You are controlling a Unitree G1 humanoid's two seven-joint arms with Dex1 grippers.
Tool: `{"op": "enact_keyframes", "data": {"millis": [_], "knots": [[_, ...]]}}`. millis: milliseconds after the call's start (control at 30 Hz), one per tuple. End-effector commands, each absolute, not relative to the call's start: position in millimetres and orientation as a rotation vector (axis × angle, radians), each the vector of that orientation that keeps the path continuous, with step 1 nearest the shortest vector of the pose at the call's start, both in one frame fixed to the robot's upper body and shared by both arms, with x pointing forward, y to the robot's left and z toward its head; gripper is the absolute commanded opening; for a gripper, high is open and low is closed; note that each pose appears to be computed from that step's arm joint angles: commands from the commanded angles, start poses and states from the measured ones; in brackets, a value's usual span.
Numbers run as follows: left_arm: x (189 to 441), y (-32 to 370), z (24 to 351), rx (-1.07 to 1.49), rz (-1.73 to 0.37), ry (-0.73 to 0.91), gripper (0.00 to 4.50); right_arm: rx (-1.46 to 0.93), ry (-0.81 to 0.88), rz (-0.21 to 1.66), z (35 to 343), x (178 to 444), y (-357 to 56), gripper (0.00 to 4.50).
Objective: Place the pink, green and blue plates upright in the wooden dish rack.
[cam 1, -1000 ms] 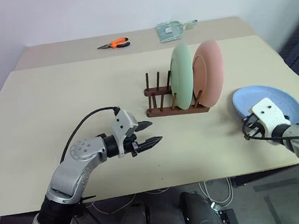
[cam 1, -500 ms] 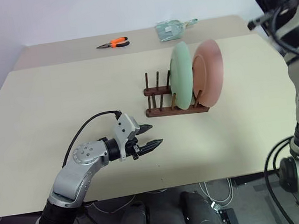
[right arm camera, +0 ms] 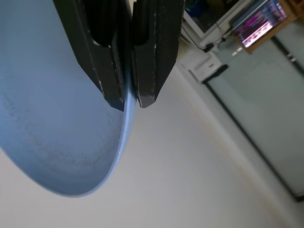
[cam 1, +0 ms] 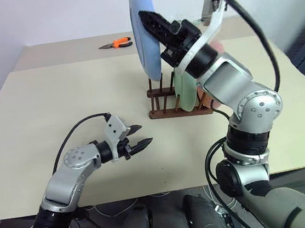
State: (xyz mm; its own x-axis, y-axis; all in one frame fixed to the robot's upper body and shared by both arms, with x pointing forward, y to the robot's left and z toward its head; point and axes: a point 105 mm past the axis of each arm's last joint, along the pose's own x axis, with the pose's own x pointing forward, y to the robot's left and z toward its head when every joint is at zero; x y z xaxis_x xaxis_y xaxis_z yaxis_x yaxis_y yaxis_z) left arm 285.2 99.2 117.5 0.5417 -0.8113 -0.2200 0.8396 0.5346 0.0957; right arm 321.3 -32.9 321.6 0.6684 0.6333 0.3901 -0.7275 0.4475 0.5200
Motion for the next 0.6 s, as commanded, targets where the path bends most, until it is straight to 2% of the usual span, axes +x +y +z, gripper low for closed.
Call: {"op": "enact_keyframes", "data": {"millis": [33,300,400,433,500,600], "knots": [[284,102,127,0.215,-0.974,0.107,2.97,0.762,-0.100,0.810,312,322,-33,0.03],[284,102,127,0.217,-0.974,0.108,2.97,0.736,-0.017,0.703,285,341,-39,0.03],[284,100,126,0.220,-0.976,0.109,2.97,0.689,-0.043,0.695,286,345,-42,0.99],[283,100,126,0.221,-0.976,0.109,2.97,0.671,-0.060,0.695,289,346,-43,1.41],[283,100,126,0.220,-0.977,0.112,2.97,0.465,-0.196,0.725,306,339,-44,2.42],[281,98,126,0.218,-0.981,0.116,2.97,0.185,-0.369,0.750,324,326,-54,2.42]]}}
